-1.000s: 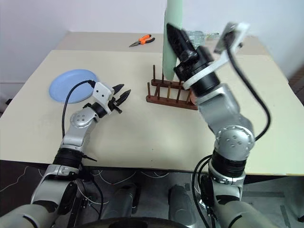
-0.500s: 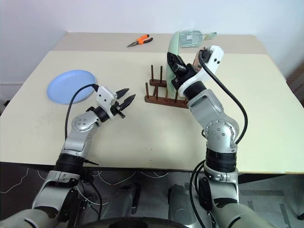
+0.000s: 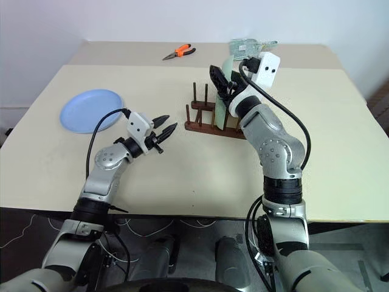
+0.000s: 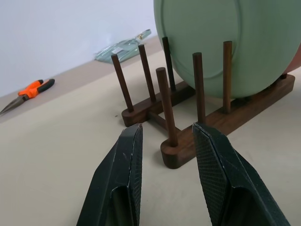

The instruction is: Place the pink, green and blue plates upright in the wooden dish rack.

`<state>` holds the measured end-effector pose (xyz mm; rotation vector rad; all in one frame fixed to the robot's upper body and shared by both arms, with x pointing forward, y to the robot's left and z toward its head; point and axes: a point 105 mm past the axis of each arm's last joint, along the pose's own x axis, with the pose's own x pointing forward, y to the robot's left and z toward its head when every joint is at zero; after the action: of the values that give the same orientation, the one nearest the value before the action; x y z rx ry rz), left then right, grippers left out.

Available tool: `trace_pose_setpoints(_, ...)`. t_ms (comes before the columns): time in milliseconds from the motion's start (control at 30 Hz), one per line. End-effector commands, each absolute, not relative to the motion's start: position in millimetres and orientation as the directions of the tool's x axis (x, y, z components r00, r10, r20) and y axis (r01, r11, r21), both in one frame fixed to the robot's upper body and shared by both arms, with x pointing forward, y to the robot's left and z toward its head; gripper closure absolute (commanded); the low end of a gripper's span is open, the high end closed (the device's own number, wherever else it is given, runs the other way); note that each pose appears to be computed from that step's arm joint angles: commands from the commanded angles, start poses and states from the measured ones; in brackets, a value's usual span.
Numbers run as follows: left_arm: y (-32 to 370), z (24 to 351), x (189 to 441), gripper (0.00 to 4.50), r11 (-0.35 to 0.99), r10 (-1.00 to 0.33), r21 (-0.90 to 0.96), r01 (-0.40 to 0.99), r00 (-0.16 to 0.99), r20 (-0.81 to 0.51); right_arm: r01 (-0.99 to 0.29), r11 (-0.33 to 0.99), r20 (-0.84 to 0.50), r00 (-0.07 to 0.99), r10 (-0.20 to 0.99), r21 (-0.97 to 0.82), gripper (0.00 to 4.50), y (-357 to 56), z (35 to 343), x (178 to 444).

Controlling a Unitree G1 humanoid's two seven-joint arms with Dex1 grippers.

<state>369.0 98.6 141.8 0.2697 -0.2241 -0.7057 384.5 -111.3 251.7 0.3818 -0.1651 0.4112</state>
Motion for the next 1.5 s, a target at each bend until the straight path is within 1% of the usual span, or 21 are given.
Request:
trace_pose_setpoints(33, 105, 154, 369, 2.82, 0.753, -0.639, 0.324, 0.573, 0.755, 0.151, -0.433, 0.898, 0.363, 0.851, 0.379, 0.078, 1.4, -111, 292, 372)
trace_pose_setpoints(133, 118, 154, 380, 2.82, 0.794, -0.58, 0.318, 0.519, 0.803, 0.137, -0.381, 0.92, 0.382, 0.84, 0.386, -0.093, 1.4, -115, 301, 367)
trace_pose_setpoints(200, 129, 153, 388, 2.82, 0.823, -0.53, 0.316, 0.473, 0.839, 0.123, -0.354, 0.924, 0.393, 0.837, 0.382, -0.143, 1.4, -119, 303, 365)
trace_pose_setpoints(233, 137, 154, 392, 2.29, 0.839, -0.497, 0.32, 0.44, 0.859, 0.123, -0.327, 0.93, 0.419, 0.83, 0.367, -0.167, 1.11, -122, 308, 363)
trace_pose_setpoints(267, 148, 158, 397, 1.97, 0.862, -0.443, 0.336, 0.38, 0.886, 0.134, -0.288, 0.931, 0.459, 0.811, 0.362, -0.224, 0.81, -125, 317, 358)
trace_pose_setpoints(333, 168, 164, 405, 1.09, 0.901, -0.334, 0.343, 0.266, 0.93, 0.156, -0.244, 0.908, 0.495, 0.775, 0.394, -0.341, 0.06, -123, 328, 350)
trace_pose_setpoints(367, 172, 165, 407, 0.5, 0.908, -0.308, 0.344, 0.239, 0.938, 0.161, -0.236, 0.899, 0.498, 0.766, 0.406, -0.369, 0.0, -122, 329, 349)
trace_pose_setpoints(400, 200, 168, 415, 0.06, 0.943, -0.143, 0.322, 0.084, 0.976, 0.165, -0.248, 0.844, 0.481, 0.73, 0.486, -0.476, 0.0, -108, 330, 342)
trace_pose_setpoints(433, 220, 170, 418, 0.06, 0.951, -0.021, 0.307, -0.031, 0.986, 0.166, -0.254, 0.797, 0.462, 0.703, 0.541, -0.548, 0.0, -99, 329, 336)
trace_pose_setpoints(467, 253, 173, 418, 0.06, 0.945, 0.175, 0.25, -0.212, 0.971, 0.164, -0.26, 0.709, 0.406, 0.671, 0.621, -0.655, 0.0, -85, 322, 330)
trace_pose_setpoints(500, 286, 172, 411, 0.06, 0.923, 0.364, 0.082, -0.376, 0.922, 0.13, -0.282, 0.642, 0.354, 0.646, 0.676, -0.713, 0.0, -74, 312, 325)
trace_pose_setpoints(567, 317, 162, 398, 0.06, 0.843, 0.53, -0.121, -0.523, 0.847, 0.031, -0.325, 0.583, 0.301, 0.616, 0.728, -0.744, 0.0, -63, 297, 320)
trace_pose_setpoints(633, 328, 154, 390, 0.06, 0.799, 0.587, -0.144, -0.584, 0.809, -0.029, -0.353, 0.573, 0.293, 0.598, 0.746, -0.74, 0.0, -58, 292, 318)
trace_pose_setpoints(733, 335, 140, 385, 0.06, 0.727, 0.595, -0.318, -0.609, 0.789, -0.15, -0.397, 0.556, 0.273, 0.576, 0.771, -0.731, 0.0, -51, 279, 314)
trace_pose_setpoints(867, 323, 121, 389, 0.06, 0.662, 0.474, -0.519, -0.541, 0.838, -0.269, -0.429, 0.542, 0.255, 0.564, 0.786, -0.723, 0.0, -46, 269, 312)
trace_pose_setpoints(933, 318, 118, 393, 0.06, 0.667, 0.416, -0.552, -0.5, 0.865, -0.281, -0.437, 0.543, 0.253, 0.563, 0.787, -0.717, 0.0, -44, 266, 312)
trace_pose_setpoints(1033, 320, 121, 395, 0.86, 0.638, 0.395, -0.608, -0.473, 0.878, -0.269, -0.439, 0.544, 0.25, 0.567, 0.785, -0.715, 0.0, -44, 263, 311)
trace_pose_setpoints(1267, 321, 117, 398, 4.48, 0.562, 0.363, -0.679, -0.472, 0.879, -0.309, -0.413, 0.563, 0.252, 0.599, 0.76, -0.716, 0.0, -51, 262, 314)
trace_pose_setpoints(1333, 316, 127, 402, 4.48, 0.613, 0.345, -0.661, -0.433, 0.899, -0.27, -0.416, 0.556, 0.244, 0.598, 0.764, -0.72, 0.0, -51, 262, 314)
trace_pose_setpoints(1433, 296, 162, 411, 4.48, 0.804, 0.288, -0.512, -0.302, 0.951, -0.11, -0.443, 0.527, 0.215, 0.581, 0.785, -0.726, 0.0, -45, 261, 313)
trace_pose_setpoints(1500, 267, 189, 410, 4.48, 0.893, 0.184, -0.418, -0.165, 0.983, 0.006, -0.5, 0.381, 0.098, 0.502, 0.859, -0.778, 0.0, -23, 242, 302)
